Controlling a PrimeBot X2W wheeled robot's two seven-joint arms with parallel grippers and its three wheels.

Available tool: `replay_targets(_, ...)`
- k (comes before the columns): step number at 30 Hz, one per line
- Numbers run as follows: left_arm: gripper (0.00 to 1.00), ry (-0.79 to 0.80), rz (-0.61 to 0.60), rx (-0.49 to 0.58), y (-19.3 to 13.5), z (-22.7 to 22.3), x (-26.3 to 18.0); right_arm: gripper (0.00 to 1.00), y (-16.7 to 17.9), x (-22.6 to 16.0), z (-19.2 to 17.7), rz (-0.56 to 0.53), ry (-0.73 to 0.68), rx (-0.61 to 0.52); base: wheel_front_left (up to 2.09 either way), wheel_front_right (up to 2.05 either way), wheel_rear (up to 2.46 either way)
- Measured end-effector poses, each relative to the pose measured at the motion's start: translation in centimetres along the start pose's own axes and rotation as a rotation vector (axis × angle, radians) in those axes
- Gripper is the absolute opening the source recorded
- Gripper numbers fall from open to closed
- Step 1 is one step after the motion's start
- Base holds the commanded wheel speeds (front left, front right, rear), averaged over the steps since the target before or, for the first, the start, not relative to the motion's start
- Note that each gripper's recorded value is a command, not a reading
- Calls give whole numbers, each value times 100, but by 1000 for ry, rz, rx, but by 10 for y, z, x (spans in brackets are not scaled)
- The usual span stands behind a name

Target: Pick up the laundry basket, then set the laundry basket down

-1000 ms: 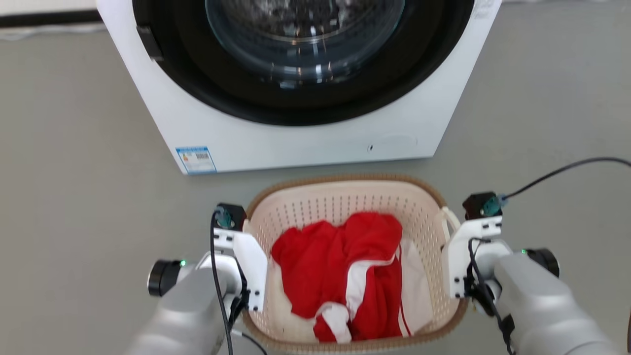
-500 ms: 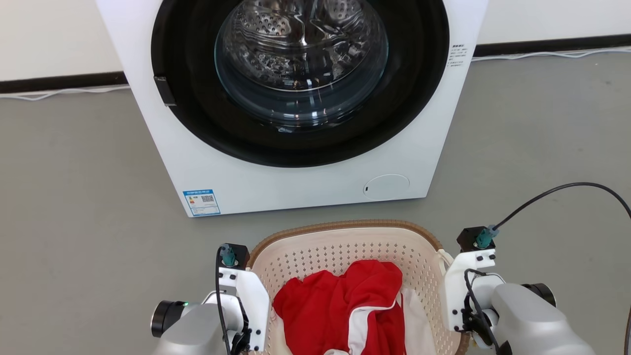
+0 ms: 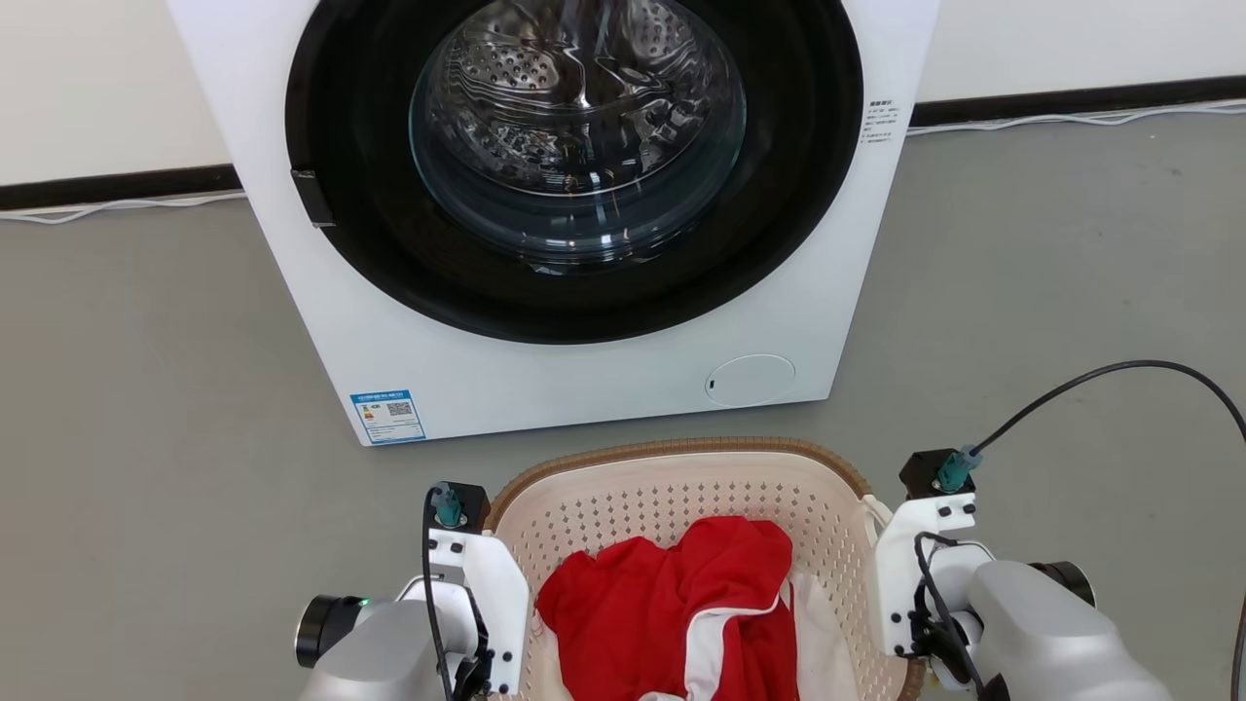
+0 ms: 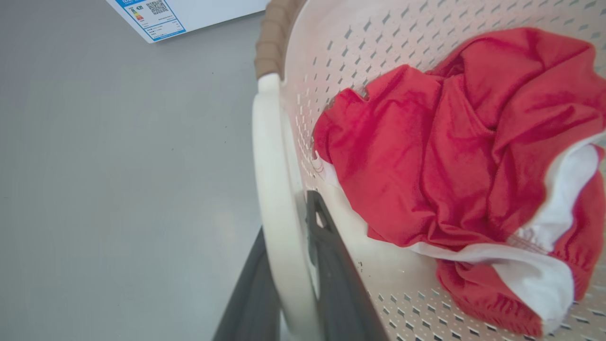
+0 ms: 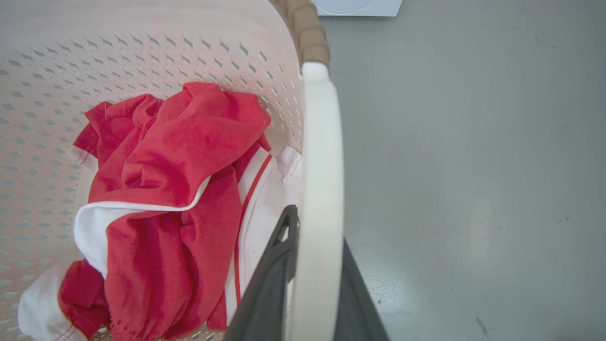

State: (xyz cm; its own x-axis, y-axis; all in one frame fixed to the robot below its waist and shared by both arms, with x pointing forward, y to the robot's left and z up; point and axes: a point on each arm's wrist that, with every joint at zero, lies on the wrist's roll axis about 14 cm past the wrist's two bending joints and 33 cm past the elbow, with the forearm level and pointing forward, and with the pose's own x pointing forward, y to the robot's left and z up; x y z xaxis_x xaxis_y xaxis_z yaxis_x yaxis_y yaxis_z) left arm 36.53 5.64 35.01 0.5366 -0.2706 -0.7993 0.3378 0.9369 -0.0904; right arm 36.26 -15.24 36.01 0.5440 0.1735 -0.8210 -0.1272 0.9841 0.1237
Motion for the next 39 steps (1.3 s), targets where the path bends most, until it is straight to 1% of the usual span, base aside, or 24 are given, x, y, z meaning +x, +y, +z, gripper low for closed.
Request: replay_targets(39, 0, 12, -1, -14, 2, -4, 2, 0, 3, 2, -4, 13, 13, 13, 0, 0, 0)
